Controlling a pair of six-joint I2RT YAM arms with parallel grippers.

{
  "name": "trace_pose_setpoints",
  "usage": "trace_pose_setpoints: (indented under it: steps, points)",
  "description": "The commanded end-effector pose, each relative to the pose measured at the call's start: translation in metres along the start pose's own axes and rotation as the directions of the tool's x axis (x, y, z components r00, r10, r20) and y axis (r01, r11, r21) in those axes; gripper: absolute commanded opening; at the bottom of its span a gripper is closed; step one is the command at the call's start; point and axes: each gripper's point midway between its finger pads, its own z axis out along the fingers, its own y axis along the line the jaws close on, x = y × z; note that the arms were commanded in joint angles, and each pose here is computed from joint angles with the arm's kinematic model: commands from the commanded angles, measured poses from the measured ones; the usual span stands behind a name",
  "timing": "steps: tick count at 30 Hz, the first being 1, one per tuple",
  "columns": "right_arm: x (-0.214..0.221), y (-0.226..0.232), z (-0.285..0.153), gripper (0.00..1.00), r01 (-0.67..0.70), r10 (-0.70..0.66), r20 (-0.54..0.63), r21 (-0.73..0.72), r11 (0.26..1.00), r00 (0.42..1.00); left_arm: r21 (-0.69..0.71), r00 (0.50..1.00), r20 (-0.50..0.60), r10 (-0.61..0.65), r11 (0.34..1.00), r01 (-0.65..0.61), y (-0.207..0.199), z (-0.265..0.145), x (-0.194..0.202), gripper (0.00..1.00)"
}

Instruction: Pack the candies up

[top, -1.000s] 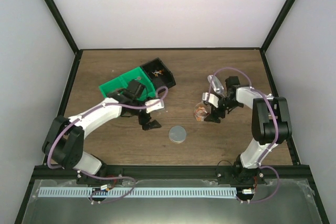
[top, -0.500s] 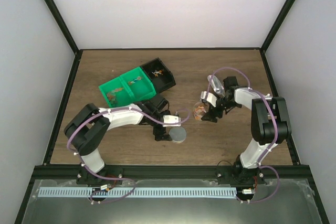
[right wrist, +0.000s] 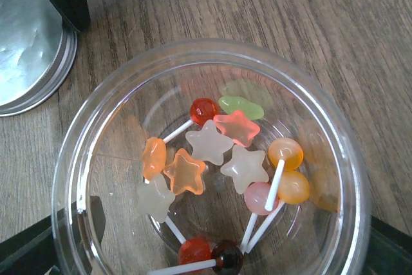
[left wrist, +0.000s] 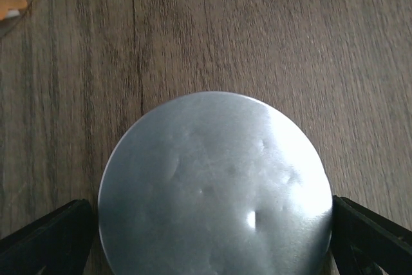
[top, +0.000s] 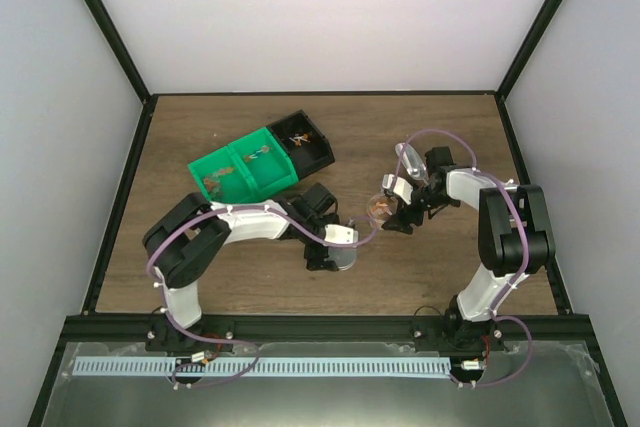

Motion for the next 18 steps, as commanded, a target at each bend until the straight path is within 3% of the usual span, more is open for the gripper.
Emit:
trace_pose_setpoints:
  steps: [1, 9, 18]
  points:
    - [-0.001, 0.007, 0.003, 0.92, -0.004, 0.004, 0.01, -0.023, 1.0, 1.0, 0.055, 0.999, -0.007, 0.047, 0.997, -0.046, -0.011, 0.012, -0.001, 1.0]
    - [-0.005, 0.006, 0.002, 0.92, 0.005, -0.004, 0.024, -0.025, 1.0, 1.0, 0.052, 0.998, -0.011, 0.061, 0.997, -0.06, -0.013, 0.017, -0.002, 0.99]
    - [-0.016, 0.01, 0.002, 0.9, 0.014, -0.012, 0.055, -0.045, 0.999, 0.998, 0.051, 1.0, 0.014, 0.016, 0.999, -0.017, -0.01, -0.001, -0.008, 0.89]
